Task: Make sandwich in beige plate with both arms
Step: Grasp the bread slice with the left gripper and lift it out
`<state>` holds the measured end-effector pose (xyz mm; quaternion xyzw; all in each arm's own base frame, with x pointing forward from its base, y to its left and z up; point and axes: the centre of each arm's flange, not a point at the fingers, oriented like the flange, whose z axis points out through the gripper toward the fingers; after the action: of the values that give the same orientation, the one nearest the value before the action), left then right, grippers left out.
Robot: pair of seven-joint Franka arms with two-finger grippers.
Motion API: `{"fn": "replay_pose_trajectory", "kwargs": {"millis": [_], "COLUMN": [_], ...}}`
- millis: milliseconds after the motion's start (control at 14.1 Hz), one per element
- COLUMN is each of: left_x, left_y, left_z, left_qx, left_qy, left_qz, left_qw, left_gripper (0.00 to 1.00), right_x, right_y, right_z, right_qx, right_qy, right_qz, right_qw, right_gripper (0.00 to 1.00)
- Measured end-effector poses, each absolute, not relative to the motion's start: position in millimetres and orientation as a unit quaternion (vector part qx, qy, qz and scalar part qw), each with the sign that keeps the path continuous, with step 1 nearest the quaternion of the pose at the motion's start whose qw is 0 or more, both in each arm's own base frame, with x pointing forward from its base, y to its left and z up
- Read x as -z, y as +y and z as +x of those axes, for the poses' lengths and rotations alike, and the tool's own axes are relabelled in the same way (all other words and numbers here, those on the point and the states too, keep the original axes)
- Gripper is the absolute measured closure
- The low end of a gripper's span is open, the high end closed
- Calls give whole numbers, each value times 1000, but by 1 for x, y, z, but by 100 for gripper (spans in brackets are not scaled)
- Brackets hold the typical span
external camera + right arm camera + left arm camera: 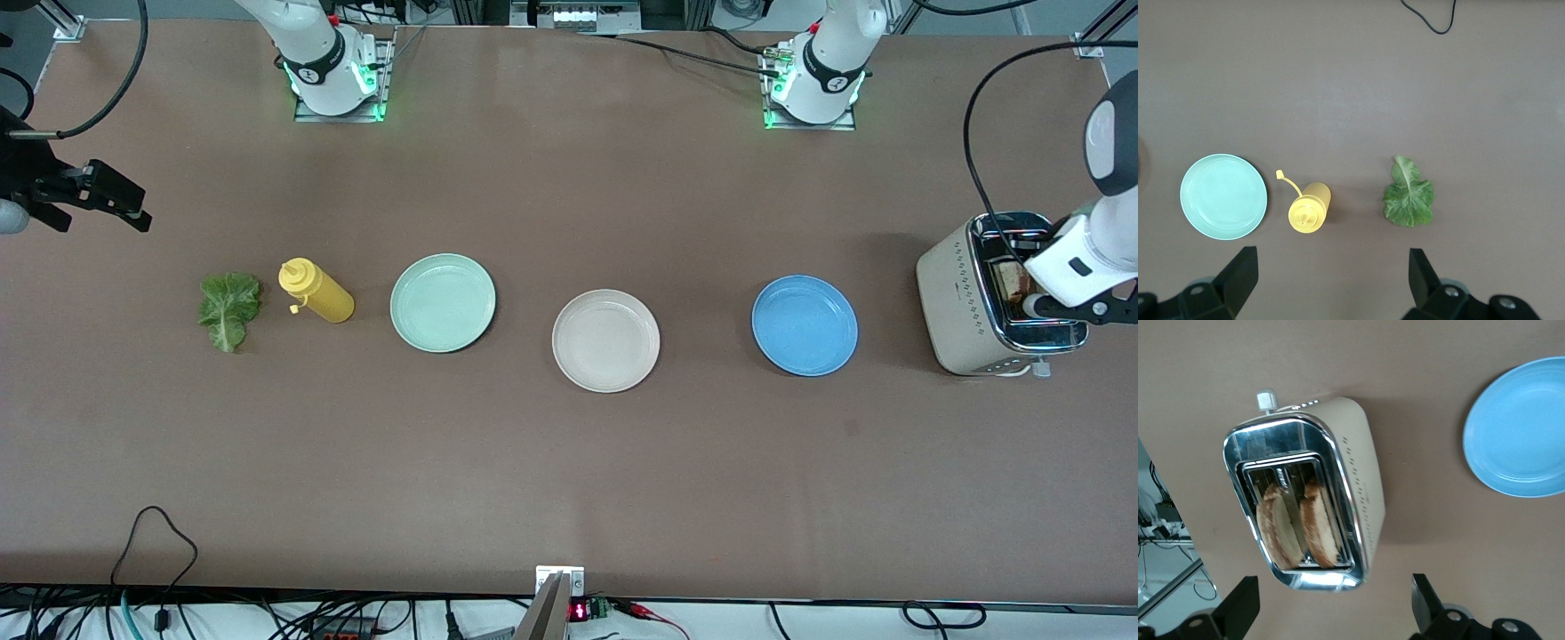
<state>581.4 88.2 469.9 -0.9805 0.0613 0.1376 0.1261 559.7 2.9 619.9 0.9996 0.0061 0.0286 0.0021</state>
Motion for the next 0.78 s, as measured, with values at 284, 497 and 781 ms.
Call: {"fn": "replay_pose_trajectory", "kwargs": {"millis": [284,497,781], "left_x": [-432,-407,-384], "left_y": [122,132,146], "left_z": [573,559,540], "left_qx": [-108,-79,-72], "left_qy": [68,68,63], "left_qz": [-985,-988,-989], "left_qw": [120,117,112], "left_gripper": [0,0,4], "right_x": [-620,-619,-610], "right_y": [3,3,2], "right_z": [560,559,557], "right_qx": [-28,-26,-6], "right_qy": [6,6,5], "right_qz": [1000,1000,1000], "right_qw": [2,2,1], "right_gripper": [0,0,0]}}
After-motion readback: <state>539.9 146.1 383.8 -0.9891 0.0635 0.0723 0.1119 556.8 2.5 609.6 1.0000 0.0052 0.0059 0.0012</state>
